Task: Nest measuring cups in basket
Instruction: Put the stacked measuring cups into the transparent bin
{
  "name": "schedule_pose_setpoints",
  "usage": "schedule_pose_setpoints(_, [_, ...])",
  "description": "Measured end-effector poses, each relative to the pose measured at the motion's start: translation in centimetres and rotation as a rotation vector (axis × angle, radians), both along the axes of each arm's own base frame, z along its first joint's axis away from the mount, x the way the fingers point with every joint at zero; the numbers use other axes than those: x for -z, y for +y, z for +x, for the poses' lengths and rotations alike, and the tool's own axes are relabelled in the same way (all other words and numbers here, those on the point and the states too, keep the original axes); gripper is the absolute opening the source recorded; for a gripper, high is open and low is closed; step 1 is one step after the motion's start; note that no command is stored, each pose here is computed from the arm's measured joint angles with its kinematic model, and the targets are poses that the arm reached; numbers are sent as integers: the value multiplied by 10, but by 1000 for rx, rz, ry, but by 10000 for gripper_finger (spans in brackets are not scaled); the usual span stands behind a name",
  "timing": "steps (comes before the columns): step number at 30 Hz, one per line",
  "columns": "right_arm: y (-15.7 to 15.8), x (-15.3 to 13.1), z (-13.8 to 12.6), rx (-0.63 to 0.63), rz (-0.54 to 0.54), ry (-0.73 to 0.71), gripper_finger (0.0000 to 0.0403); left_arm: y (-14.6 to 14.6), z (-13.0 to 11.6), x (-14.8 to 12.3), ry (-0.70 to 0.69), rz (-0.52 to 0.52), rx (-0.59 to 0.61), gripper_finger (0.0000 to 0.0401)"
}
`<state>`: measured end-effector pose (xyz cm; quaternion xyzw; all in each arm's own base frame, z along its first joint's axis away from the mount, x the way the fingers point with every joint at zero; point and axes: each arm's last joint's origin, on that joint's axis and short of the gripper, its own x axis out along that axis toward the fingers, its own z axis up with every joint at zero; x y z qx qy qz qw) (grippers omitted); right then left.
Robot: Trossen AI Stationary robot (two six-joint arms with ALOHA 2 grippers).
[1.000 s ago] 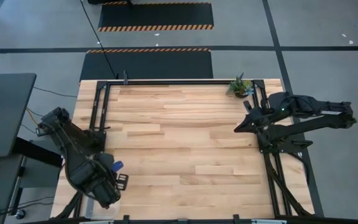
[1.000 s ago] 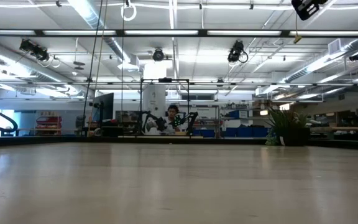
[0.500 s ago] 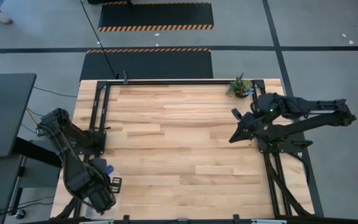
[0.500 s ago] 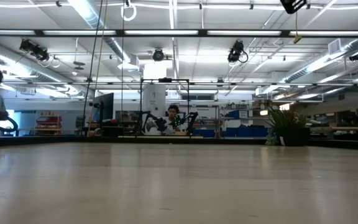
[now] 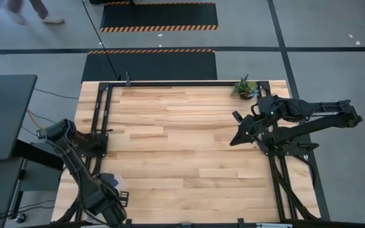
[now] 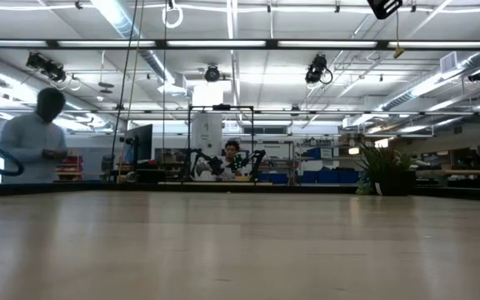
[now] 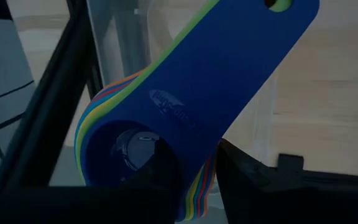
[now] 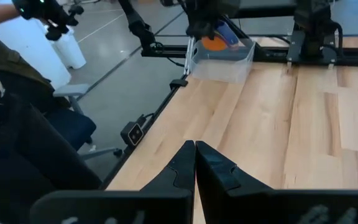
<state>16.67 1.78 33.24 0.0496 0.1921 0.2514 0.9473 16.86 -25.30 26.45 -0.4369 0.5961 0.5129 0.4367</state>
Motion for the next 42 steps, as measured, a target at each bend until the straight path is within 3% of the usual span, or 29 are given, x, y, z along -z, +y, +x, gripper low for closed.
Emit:
schedule_pose_setpoints(9, [3, -1, -2, -115, 45, -5, 17, -12, 11, 24, 26, 26, -13, 91])
schedule_pose_setpoints(30, [3, -1, -2, -119, 40, -8, 17, -22, 18, 66, 122, 123, -20, 91])
schedule_pose_setpoints(36, [3, -1, -2, -117, 44, -5, 17, -24, 17, 87, 79, 35, -15, 91])
schedule_pose_setpoints(42, [3, -1, -2, -117, 44, -5, 17, -22, 18, 89, 91, 33, -24, 91])
